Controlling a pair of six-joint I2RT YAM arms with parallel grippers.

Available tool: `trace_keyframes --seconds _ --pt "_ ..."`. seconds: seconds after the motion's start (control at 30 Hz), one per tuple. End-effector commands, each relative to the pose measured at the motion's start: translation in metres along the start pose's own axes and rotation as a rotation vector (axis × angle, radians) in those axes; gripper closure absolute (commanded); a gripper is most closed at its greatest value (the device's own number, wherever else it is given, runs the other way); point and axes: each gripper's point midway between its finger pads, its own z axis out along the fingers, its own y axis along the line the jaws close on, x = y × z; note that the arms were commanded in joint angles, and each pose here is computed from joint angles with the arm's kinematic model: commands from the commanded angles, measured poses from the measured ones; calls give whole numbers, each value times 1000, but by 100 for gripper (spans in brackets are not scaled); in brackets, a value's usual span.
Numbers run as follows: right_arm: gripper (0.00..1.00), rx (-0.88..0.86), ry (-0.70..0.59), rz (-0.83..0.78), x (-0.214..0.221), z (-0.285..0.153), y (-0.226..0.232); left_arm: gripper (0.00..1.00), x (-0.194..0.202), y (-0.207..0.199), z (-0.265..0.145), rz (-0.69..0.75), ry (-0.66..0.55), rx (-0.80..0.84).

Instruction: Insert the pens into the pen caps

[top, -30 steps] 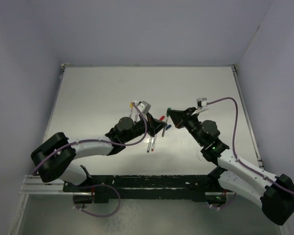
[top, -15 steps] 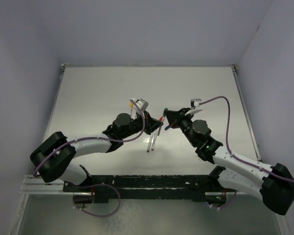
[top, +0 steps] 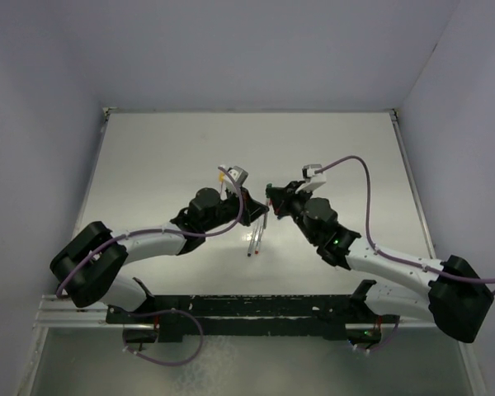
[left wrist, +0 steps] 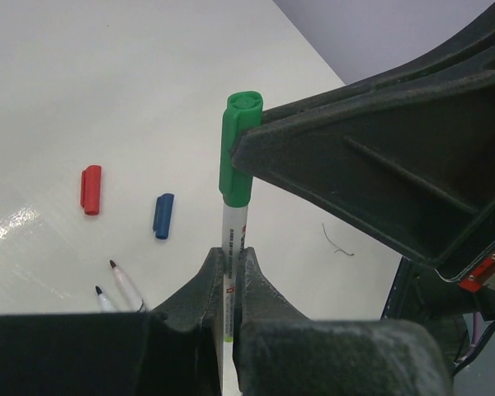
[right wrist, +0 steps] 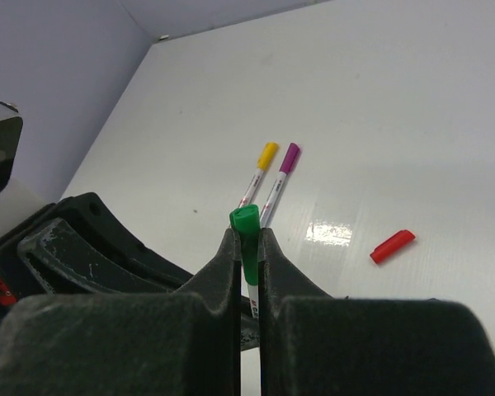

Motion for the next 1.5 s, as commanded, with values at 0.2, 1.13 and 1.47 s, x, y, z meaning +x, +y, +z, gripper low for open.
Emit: trace_keyframes --seconds 0.2,1.13,1.47 --pt "100 -47 405 -107 110 -38 0 100 -169 -24 -29 101 -574 10" --pt "64 403 173 -236 -19 -47 -43 100 -115 146 -79 22 -132 -614" --pt "0 587 192 -197 -23 -63 -84 100 -84 198 -71 -8 78 -736"
